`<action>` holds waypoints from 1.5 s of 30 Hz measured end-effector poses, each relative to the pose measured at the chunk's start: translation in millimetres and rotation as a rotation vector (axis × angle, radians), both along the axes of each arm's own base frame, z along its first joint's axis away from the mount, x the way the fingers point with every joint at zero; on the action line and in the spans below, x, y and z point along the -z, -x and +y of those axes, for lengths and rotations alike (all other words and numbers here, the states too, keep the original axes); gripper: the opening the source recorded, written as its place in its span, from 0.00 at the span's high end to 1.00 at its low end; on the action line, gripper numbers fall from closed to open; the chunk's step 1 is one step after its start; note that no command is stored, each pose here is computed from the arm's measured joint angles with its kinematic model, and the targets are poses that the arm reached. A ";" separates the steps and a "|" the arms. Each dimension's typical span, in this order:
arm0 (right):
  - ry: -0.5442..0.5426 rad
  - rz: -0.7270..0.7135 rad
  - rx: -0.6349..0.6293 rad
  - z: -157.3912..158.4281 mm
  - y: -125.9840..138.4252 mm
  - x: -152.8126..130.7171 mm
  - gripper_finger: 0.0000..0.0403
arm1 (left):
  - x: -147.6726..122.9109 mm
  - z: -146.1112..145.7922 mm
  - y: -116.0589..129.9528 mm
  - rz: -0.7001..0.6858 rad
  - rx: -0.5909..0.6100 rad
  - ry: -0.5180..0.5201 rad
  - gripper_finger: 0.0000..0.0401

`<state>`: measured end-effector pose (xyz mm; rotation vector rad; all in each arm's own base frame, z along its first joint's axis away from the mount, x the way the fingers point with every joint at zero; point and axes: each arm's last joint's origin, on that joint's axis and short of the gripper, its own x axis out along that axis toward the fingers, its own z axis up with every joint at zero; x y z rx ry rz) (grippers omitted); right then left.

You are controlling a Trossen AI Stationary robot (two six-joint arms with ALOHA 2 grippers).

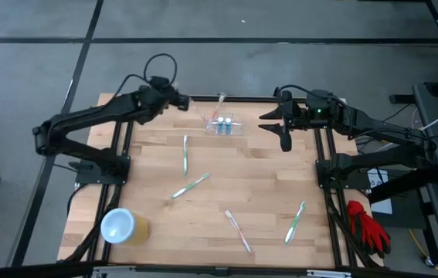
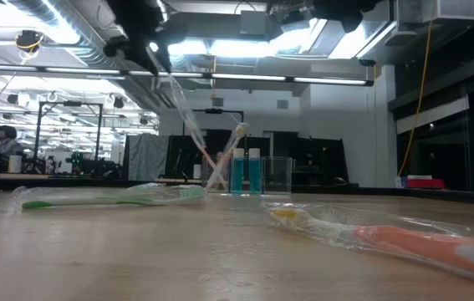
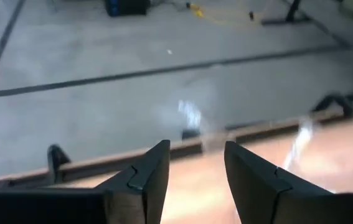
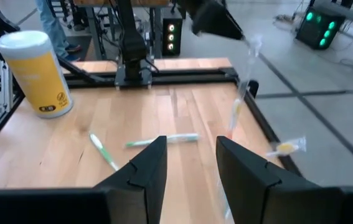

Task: Pick & Place toothbrushing station
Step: Put the orange toothbrush into the transparent organizer

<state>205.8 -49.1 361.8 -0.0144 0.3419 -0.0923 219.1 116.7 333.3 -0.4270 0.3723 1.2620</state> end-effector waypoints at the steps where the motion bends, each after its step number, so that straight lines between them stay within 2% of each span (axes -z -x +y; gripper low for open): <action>1: -0.008 0.011 0.002 0.1 0.4 1.1 0.65 | -0.9 -4.7 4.0 0.015 0.022 0.019 0.64; 6: -0.048 0.081 -0.021 1.6 3.0 7.8 0.65 | -0.8 -30.8 10.9 0.052 0.117 0.092 0.66; 14: -0.165 0.220 -0.156 8.2 10.1 20.7 0.65 | 9.2 -71.3 -4.5 0.126 0.307 0.138 0.69; 17: -0.187 0.258 -0.170 9.3 12.5 23.9 0.65 | 18.1 -78.3 -5.6 0.155 0.236 0.153 0.70; 20: -0.188 0.252 -0.176 9.4 12.2 23.4 0.65 | 24.0 -76.4 -9.9 0.103 0.121 0.152 0.72; 26: -0.210 0.252 -0.165 9.4 12.1 23.3 0.65 | 37.7 -64.7 -20.4 0.064 -0.001 0.195 0.74; 33: -0.213 0.254 -0.162 9.4 12.2 23.6 0.65 | 50.7 -44.8 -27.7 -0.048 -0.228 0.171 0.73; 36: -0.215 0.254 -0.161 9.4 12.2 23.6 0.65 | 52.0 -33.5 -25.1 -0.057 -0.284 0.168 0.71; 39: -0.215 0.254 -0.162 9.4 12.2 23.5 0.65 | 52.6 -23.6 -21.7 -0.030 -0.291 0.189 0.67; 41: -0.220 0.254 -0.159 9.4 12.2 23.6 0.65 | 53.7 -18.8 -20.2 0.012 -0.255 0.235 0.65; 45: -0.236 0.255 -0.152 9.4 12.2 23.6 0.65 | 61.9 -15.8 -23.5 0.148 -0.062 0.388 0.61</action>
